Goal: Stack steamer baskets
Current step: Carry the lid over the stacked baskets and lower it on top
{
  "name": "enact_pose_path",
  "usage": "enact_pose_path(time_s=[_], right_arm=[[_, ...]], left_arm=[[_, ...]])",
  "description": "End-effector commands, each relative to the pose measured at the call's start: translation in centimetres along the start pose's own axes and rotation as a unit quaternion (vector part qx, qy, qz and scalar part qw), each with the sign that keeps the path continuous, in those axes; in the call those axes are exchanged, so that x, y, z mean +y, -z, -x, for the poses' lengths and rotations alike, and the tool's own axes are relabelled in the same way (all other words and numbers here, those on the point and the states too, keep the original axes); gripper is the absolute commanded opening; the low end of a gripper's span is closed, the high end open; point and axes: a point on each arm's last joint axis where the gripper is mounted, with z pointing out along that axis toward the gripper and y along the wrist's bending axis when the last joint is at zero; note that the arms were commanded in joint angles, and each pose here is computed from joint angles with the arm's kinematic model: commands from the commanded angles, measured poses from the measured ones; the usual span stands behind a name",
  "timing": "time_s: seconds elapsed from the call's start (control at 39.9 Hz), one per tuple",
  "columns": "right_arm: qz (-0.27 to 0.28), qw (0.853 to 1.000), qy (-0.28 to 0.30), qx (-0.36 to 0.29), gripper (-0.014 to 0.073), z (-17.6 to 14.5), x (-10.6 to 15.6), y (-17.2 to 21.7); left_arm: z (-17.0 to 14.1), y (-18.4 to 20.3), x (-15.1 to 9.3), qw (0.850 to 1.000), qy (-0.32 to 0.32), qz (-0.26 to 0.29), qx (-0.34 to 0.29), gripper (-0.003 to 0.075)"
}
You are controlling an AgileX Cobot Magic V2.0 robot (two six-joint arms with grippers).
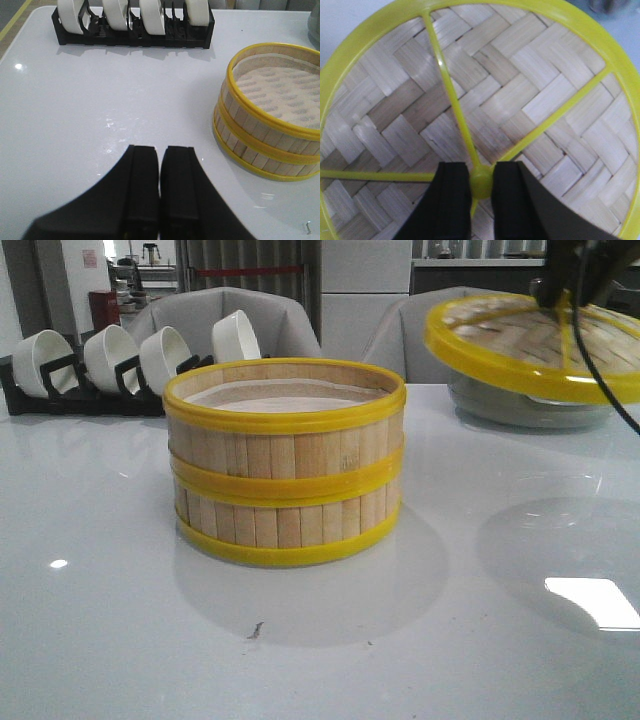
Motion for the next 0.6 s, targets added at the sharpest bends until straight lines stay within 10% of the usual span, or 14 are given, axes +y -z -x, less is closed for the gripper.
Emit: enact_pose_path(time_s=[0.0, 0.3, 0.58], right_arm=[[0.040, 0.995, 0.028, -0.083, 0.0022, 2.1, 3.1, 4.6], [0.147, 0.976, 0.129, -0.091, 0.0022, 2.3, 13.7, 4.9], [0.162, 0.972, 0.159, -0.059, 0.0022, 1.6, 17.1, 1.7]], left_arm=[[1.5, 0.5, -0.1, 0.999, 0.002, -0.007, -0.051, 0.0095], [1.5, 0.5, -0.1, 0.999, 0.002, -0.007, -0.051, 0.0095], [1.5, 0.5, -0.1, 0.999, 0.002, -0.007, -0.051, 0.0095]])
